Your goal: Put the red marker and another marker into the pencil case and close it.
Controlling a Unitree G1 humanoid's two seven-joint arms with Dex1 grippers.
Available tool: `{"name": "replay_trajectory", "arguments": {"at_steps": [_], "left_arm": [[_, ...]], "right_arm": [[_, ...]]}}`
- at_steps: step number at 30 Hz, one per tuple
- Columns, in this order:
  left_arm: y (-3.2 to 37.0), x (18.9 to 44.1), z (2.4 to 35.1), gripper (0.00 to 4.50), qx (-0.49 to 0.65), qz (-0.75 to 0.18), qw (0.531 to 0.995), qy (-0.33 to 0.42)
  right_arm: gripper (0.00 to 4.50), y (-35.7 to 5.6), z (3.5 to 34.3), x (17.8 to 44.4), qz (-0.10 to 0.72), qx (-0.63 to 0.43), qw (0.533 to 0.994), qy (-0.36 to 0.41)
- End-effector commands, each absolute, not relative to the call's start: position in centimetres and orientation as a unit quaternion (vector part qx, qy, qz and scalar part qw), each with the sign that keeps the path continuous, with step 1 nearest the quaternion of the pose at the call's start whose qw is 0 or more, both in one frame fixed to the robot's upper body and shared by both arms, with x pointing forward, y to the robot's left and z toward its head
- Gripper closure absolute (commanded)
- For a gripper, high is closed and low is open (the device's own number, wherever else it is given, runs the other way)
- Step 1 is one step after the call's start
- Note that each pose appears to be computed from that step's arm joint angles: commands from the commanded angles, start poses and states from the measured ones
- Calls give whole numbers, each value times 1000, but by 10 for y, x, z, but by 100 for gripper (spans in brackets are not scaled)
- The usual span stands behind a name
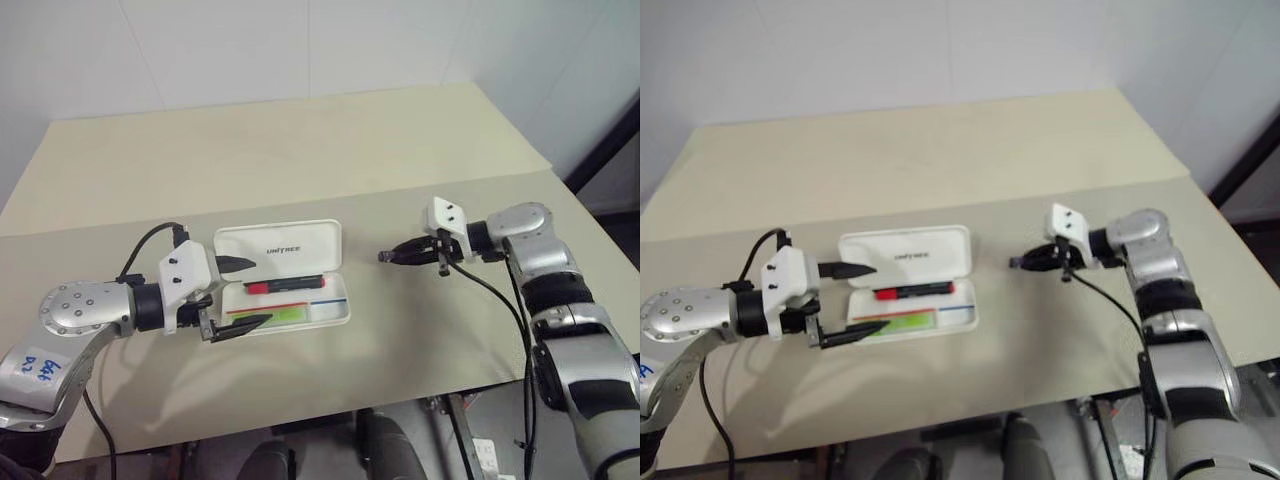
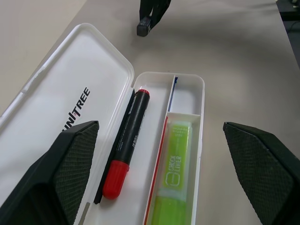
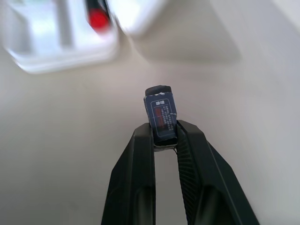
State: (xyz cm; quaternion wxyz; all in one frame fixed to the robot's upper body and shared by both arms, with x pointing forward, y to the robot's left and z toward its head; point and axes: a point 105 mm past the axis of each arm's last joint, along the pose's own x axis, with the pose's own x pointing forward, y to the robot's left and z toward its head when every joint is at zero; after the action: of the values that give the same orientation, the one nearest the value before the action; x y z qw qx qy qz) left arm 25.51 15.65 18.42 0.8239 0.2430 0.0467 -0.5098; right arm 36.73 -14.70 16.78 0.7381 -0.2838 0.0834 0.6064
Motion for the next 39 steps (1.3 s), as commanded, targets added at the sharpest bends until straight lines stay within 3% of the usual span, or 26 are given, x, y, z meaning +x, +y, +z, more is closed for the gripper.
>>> {"name": "replay_trajectory", "arguments": {"at_steps": [1,6,14,39], "left_arm": [[156,255,188,0,253,-514,819,37],[156,255,185,0,255,-515,817,41],[159,250,177,0,262,-513,816,51],[150,248,181,0,273,-515,812,43]], "right_arm": [[416,-133,192,349,628,-274,727,43],[416,-99,184,312,679,-234,694,47],[416,-70,166,291,701,-189,685,62],[416,-67,117,318,671,-215,700,117]]}}
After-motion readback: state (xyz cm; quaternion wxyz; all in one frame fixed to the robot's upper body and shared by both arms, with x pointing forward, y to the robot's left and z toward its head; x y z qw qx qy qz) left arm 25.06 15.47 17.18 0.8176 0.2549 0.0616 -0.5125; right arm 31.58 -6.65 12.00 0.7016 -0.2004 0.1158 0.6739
